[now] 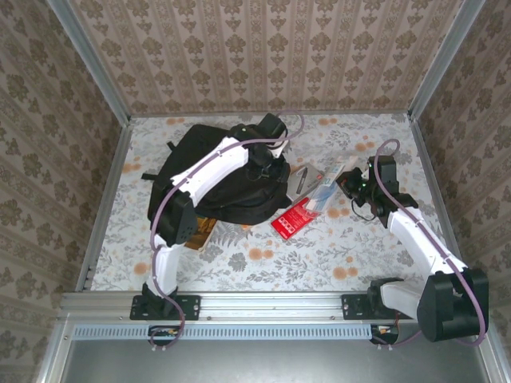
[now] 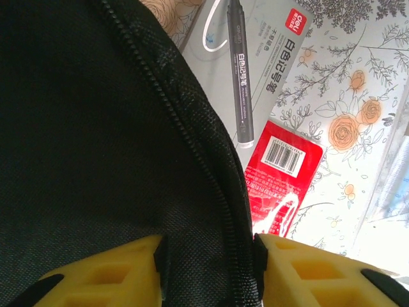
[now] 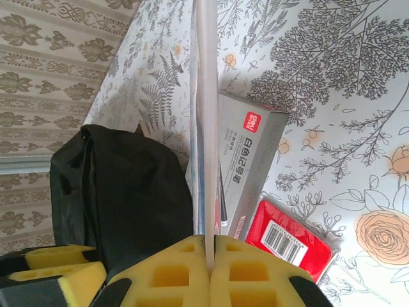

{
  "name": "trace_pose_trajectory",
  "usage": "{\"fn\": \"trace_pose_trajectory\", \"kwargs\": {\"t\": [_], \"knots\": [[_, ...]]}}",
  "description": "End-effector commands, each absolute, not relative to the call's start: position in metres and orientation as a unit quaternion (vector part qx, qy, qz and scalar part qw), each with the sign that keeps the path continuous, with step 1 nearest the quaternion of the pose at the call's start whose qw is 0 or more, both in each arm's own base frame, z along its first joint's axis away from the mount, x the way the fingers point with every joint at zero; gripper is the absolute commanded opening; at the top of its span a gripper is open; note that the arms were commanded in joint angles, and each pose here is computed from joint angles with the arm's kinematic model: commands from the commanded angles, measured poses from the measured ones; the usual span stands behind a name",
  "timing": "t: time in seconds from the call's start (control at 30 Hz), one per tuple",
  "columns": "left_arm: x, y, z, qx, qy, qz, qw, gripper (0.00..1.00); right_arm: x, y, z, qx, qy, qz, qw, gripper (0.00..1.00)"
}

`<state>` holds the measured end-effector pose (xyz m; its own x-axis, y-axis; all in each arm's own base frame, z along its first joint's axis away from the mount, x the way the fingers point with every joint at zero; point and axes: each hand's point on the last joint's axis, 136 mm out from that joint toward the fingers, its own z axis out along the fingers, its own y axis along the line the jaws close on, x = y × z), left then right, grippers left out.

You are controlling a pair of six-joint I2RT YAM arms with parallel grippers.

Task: Pack the student bag

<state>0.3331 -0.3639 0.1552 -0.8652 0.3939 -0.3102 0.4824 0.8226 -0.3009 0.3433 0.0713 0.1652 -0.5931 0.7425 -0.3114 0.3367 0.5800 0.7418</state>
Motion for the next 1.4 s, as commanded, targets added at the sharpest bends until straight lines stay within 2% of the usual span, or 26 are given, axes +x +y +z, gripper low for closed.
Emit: {"fn": "trace_pose_trajectory", "kwargs": {"t": [0.0,0.07,0.23,0.27,0.73,1.0,1.2,1.37], "knots": [[0.328,-0.361,0.149,0.240,0.948,-0.182,0.107,0.39,0.344,0.074,0.164,0.323,0.828,0.337,0.311,0.00],[0.328,-0.360,0.146,0.240,0.948,-0.181,0.104,0.36,0.344,0.073,0.164,0.324,0.828,0.336,0.311,0.00],[0.328,-0.362,0.149,0.240,0.945,-0.196,0.103,0.02,0.346,0.073,0.162,0.324,0.828,0.339,0.307,0.00],[0.328,-0.363,0.150,0.240,0.944,-0.199,0.104,0.00,0.346,0.073,0.162,0.325,0.827,0.341,0.307,0.00],[0.349,-0.334,0.214,0.194,0.932,-0.264,0.155,0.00,0.354,0.087,0.184,0.296,0.822,0.370,0.315,0.00],[0.352,-0.320,0.224,0.163,0.927,-0.301,0.155,0.00,0.363,0.139,0.216,0.225,0.817,0.429,0.311,0.00],[0.356,-0.300,0.252,0.135,0.918,-0.326,0.183,0.00,0.379,0.182,0.249,0.187,0.804,0.471,0.310,0.00],[0.362,-0.283,0.268,0.106,0.910,-0.347,0.199,0.00,0.401,0.211,0.244,0.187,0.813,0.467,0.294,0.00]]}}
